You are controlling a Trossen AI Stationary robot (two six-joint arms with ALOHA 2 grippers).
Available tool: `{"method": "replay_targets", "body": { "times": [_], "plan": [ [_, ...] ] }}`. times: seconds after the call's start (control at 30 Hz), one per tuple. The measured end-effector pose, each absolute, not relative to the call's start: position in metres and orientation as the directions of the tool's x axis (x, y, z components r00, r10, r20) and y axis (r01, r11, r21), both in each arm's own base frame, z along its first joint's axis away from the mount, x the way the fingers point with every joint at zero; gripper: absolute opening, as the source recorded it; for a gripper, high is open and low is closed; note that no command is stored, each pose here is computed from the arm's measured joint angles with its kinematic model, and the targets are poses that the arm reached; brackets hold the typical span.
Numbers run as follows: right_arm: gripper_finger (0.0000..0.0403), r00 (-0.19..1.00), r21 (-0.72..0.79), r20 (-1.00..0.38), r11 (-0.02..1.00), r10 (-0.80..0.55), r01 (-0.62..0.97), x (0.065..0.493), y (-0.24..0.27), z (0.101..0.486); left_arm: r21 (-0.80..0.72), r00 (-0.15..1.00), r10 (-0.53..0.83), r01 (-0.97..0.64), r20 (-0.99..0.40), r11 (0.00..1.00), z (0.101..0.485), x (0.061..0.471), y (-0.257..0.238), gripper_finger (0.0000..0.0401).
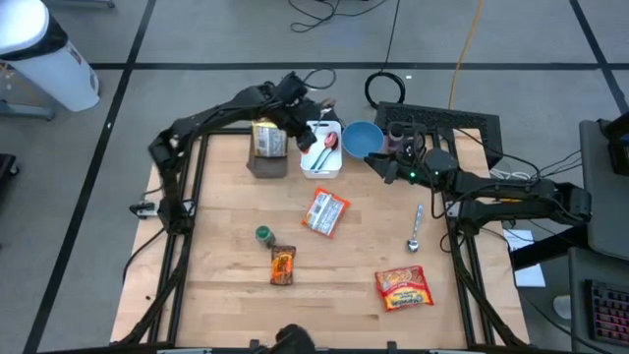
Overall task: Pick & Place Food Item
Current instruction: Put the orange spoon into the white bin
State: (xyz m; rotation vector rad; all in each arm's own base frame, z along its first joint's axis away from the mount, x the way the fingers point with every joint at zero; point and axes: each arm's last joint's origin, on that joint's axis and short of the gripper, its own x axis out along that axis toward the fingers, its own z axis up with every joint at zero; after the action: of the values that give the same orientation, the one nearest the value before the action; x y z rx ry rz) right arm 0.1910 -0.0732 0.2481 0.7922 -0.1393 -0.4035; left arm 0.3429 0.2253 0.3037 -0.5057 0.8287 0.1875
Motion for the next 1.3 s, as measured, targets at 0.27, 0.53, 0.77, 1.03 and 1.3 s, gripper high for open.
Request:
{"method": "replay_targets", "body": {
  "times": [0.27,0.53,0.77,1.03,1.3],
  "plan": [
    [0.0253,0.915,0.718,-0.037,0.626,-0.401,0.304,0.191,-0.073,0.247,-0.337,0.527,-0.086,-0.403,-0.845,0.851,0.282,0.368,0.244,0.001],
    [0.0253,0.898,0.698,-0.057,0.626,-0.436,0.348,0.193,-0.066,0.245,-0.365,0.498,-0.11,-0.451,-0.86,0.815,0.27,0.372,0.245,0.001],
    [0.0253,0.889,0.686,-0.065,0.627,-0.453,0.369,0.194,-0.062,0.245,-0.372,0.504,-0.09,-0.492,-0.859,0.787,0.264,0.38,0.244,0.0009],
    [0.0253,0.893,0.688,-0.067,0.628,-0.445,0.364,0.195,-0.061,0.244,-0.378,0.447,-0.142,-0.499,-0.883,0.78,0.238,0.394,0.234,0.0009],
    [0.0253,0.899,0.689,-0.086,0.626,-0.43,0.365,0.196,-0.056,0.242,-0.314,0.392,-0.096,-0.543,-0.915,0.779,0.227,0.396,0.236,0.0009]
  ]
}}
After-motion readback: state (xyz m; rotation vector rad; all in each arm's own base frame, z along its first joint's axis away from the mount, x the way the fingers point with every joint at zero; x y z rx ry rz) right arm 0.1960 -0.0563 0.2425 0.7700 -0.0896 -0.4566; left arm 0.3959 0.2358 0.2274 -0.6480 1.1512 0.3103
